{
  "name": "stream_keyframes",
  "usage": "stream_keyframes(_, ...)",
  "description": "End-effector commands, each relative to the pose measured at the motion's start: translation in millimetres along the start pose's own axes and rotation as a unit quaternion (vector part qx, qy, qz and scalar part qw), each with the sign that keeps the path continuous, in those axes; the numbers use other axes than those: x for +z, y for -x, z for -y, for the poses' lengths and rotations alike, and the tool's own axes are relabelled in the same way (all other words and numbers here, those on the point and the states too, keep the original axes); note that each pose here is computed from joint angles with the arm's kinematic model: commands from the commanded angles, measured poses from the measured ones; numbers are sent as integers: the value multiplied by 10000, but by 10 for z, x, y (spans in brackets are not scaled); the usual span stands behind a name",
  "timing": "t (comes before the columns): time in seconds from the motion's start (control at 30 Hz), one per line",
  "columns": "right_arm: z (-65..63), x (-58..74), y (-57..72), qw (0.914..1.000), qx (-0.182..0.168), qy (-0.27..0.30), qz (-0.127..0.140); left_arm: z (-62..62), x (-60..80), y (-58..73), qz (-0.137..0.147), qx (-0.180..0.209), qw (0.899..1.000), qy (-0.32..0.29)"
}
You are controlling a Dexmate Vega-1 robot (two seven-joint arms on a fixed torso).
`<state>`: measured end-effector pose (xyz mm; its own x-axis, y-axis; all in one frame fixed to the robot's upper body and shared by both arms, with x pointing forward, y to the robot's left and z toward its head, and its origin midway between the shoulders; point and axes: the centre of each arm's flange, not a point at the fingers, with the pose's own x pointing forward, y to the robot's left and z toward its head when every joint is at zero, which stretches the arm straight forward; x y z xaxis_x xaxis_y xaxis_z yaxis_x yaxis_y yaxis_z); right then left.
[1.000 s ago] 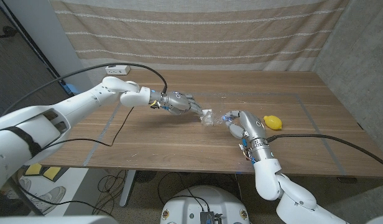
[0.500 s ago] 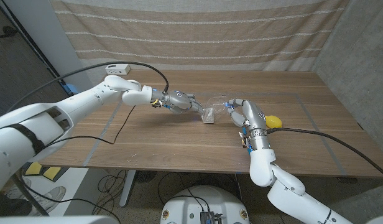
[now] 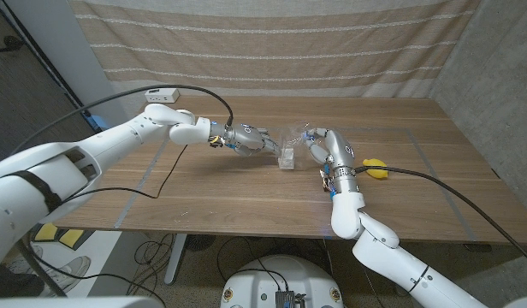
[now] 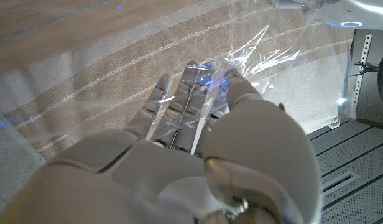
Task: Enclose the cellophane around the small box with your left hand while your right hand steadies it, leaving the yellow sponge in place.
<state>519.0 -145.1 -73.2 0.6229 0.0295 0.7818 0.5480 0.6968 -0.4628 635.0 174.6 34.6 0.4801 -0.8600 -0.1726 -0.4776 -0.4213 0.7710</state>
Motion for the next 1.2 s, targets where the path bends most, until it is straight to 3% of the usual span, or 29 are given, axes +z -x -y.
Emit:
stream_keyframes(0.03, -154, 14, -269, 9986, -513, 100, 41, -8, 48, 9, -26, 47, 10000, 60)
stream_keyframes(0.2, -207, 41, -367, 9946, -1000, 248, -99, -18, 62, 9, -38, 95, 9999, 62)
stream_keyframes(0.43, -324, 96, -506, 9911, -1156, 625, -227, -26, 83, 24, -49, 136, 9999, 79)
stream_keyframes(0.9, -773, 178, -677, 9857, 5, 1677, -137, -4, 90, 106, -149, 167, 9997, 141)
stream_keyframes(1.2, -981, 103, -793, 9822, 213, 1850, -235, 21, 98, 151, -197, 142, 9995, 199)
